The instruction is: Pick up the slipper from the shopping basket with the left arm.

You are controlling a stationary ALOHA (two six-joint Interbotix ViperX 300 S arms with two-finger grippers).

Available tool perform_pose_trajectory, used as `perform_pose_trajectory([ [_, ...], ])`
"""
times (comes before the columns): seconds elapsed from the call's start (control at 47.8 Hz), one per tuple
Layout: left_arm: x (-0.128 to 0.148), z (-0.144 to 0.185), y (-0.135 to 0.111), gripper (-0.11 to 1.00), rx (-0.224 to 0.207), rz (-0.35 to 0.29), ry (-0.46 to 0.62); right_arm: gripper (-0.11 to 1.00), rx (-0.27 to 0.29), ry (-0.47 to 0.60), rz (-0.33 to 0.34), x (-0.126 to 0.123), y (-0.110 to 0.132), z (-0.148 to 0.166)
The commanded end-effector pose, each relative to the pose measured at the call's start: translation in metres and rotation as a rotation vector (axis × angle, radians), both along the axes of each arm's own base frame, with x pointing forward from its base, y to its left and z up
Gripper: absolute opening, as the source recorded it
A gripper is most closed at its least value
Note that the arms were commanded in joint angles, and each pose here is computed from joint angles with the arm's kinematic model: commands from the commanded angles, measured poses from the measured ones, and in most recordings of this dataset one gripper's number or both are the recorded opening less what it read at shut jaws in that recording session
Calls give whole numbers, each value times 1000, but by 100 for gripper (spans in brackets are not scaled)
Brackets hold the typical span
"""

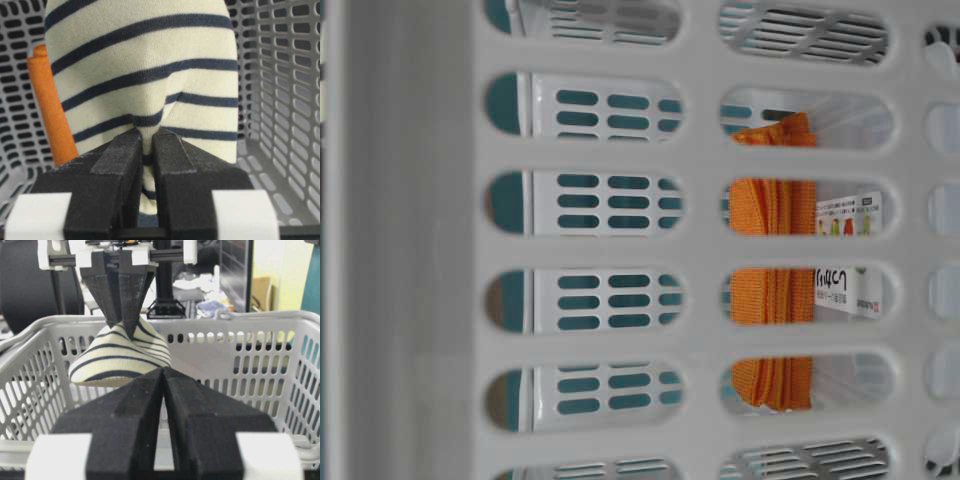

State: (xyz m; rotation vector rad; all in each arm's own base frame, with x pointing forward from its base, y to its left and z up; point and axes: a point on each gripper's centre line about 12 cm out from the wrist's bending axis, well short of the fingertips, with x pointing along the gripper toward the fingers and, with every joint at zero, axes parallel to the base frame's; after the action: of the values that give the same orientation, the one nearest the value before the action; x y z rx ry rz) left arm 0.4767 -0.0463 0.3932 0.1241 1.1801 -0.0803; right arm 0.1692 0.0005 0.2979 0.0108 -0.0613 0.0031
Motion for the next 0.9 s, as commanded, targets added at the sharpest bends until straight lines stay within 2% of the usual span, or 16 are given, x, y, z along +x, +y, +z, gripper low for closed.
perform_pose_trajectory([
  [0.0,-4,14,1,4,-2,2,-38,0,6,-9,1,1,0,4],
  [0.879,0,8,3,4,0,7,-26,0,6,0,1,1,0,2],
])
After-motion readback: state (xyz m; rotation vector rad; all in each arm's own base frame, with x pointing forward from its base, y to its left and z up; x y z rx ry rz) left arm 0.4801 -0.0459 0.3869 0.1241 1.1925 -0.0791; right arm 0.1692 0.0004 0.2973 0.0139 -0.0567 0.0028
